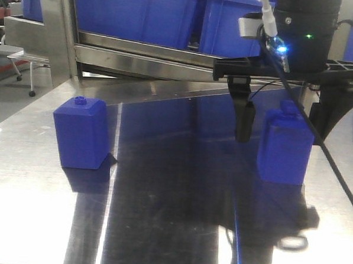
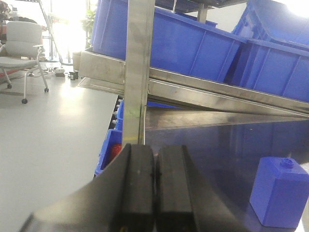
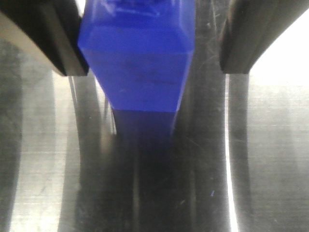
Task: Pick and sort blue part to right shelf
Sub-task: 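Lower the open right gripper over the blue part nearer it, then close the right gripper on the blue part and lift it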
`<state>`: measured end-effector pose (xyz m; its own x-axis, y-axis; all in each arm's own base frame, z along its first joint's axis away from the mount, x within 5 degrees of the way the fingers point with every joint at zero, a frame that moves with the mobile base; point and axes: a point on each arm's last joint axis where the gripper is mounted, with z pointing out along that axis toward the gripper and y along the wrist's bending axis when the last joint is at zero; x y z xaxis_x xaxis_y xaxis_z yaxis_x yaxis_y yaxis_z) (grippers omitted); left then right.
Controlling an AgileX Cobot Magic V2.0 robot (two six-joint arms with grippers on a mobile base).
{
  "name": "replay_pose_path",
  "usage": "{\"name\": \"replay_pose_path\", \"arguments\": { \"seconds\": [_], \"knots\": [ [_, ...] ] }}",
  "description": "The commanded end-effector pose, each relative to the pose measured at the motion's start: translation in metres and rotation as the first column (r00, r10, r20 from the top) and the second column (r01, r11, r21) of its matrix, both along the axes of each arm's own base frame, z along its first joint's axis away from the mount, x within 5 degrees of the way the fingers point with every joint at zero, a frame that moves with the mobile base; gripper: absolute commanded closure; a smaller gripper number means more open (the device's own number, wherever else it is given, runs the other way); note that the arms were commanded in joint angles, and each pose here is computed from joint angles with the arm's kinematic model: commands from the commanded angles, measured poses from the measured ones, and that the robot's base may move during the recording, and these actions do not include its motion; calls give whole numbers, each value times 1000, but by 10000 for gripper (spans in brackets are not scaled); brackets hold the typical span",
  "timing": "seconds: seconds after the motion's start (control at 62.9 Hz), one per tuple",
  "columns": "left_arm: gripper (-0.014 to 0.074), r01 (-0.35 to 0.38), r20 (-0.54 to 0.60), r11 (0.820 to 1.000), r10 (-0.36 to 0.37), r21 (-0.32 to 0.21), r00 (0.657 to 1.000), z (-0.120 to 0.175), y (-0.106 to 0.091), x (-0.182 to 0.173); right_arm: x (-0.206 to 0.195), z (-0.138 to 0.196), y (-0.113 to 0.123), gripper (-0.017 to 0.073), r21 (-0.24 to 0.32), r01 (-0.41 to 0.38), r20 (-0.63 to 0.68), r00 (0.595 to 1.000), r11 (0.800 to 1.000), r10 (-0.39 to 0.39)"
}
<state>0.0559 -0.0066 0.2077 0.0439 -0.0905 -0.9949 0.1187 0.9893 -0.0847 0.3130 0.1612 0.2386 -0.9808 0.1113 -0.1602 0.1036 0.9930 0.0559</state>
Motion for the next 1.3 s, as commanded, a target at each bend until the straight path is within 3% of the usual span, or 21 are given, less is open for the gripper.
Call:
{"name": "replay_pose_path", "arguments": {
  "seconds": [0.0, 0.35, 0.572, 0.795, 0.891, 1.05, 1.193, 1.288],
  "knots": [
    [470, -1, 88, 999, 3, -32, 996, 2, 1, -2, -2, 18, -1, -53, 37, -2, 70, 998, 999, 0],
    [470, -1, 88, 999, 3, -32, 996, 2, 1, -2, -3, 15, -1, -47, 36, -1, 63, 998, 999, -1],
    [470, -1, 88, 999, 3, -32, 996, 2, 1, -2, -2, 15, -1, 147, 36, -1, 65, 998, 999, -1],
    [470, -1, 88, 999, 3, -32, 996, 2, 1, -2, -5, 24, -6, 151, 32, -4, 91, 996, 999, 1],
    [470, -1, 88, 999, 3, -32, 996, 2, 1, -2, -9, 35, -11, 151, 9, -43, 140, 989, 999, 42],
    [470, -1, 88, 999, 3, -32, 996, 2, 1, -2, -22, 48, -26, 151, 0, -164, 255, 954, 986, 159],
    [470, -1, 88, 999, 3, -32, 996, 2, 1, -2, -34, 58, -49, 151, 13, -191, 385, 907, 982, 171],
    [470, -1, 88, 999, 3, -32, 996, 2, 1, -2, -46, 63, -68, 151, -1, -214, 484, 855, 977, 188]
  ]
}}
